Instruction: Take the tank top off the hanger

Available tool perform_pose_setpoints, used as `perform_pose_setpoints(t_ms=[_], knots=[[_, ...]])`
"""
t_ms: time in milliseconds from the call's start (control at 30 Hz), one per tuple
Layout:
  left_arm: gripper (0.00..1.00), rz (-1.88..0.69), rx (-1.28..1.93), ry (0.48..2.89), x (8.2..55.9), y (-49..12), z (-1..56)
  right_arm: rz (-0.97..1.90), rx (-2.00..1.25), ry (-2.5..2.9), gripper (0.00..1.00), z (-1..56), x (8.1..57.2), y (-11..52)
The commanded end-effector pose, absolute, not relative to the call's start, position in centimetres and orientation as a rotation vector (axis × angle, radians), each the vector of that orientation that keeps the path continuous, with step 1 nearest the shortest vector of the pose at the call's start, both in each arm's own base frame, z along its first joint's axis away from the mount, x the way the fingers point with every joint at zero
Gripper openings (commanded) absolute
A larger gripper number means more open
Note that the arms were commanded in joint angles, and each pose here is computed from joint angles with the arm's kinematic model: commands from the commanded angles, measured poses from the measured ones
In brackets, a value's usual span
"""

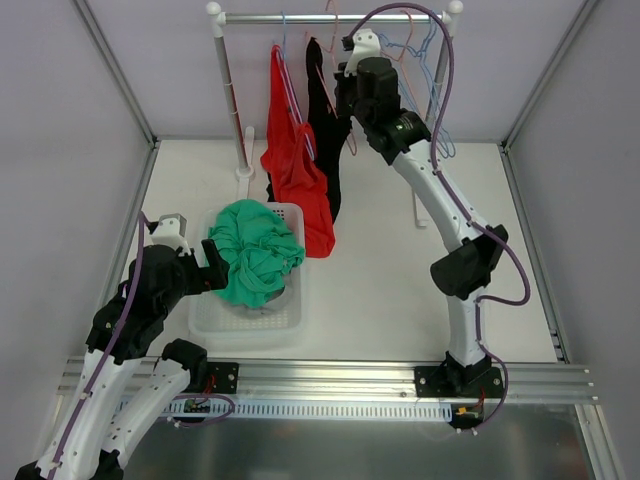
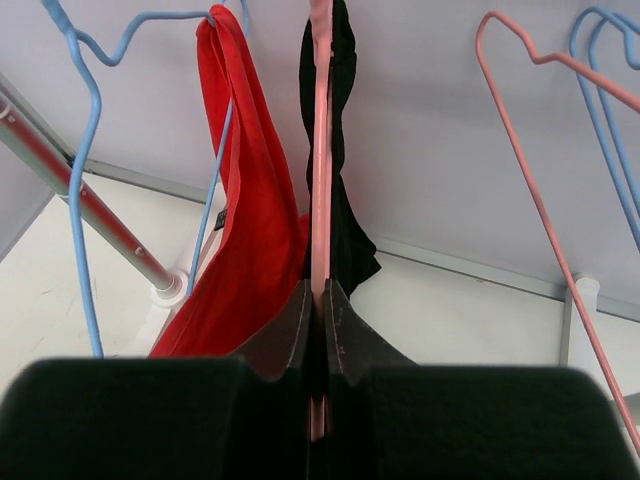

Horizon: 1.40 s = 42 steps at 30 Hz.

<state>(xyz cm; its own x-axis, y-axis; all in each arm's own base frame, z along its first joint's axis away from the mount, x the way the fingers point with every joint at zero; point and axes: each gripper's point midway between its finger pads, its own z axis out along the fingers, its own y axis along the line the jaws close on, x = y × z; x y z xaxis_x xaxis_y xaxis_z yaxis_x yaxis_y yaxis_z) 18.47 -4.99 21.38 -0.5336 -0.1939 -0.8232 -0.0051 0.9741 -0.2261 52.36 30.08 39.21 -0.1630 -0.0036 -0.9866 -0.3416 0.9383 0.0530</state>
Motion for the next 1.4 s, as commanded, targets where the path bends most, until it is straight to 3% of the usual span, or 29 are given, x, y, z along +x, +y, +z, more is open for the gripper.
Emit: perform_pose_setpoints(t_ms=[0,567,767,1367], knots=[[0.99,-0.273,-0.129,2.099,18.8,-5.5,21.9,0.366,-0.157,1.471,0.00,50.6,48.3,27.2],[0.99,-0.278,-0.124,2.092,18.7,-5.5,22.0,0.320,-0.107,1.383,0.00,56.6,40.3,20.4],[0.99,-0.278,-0.127,2.090,18.7,-5.5,22.0,0.347,-0.132,1.407,0.00,56.3,38.2,19.8],[0.99,-0.276,-0.129,2.096,18.8,-5.5,21.9,0.357,-0.149,1.257,0.00,60.8,23.6,10.4]])
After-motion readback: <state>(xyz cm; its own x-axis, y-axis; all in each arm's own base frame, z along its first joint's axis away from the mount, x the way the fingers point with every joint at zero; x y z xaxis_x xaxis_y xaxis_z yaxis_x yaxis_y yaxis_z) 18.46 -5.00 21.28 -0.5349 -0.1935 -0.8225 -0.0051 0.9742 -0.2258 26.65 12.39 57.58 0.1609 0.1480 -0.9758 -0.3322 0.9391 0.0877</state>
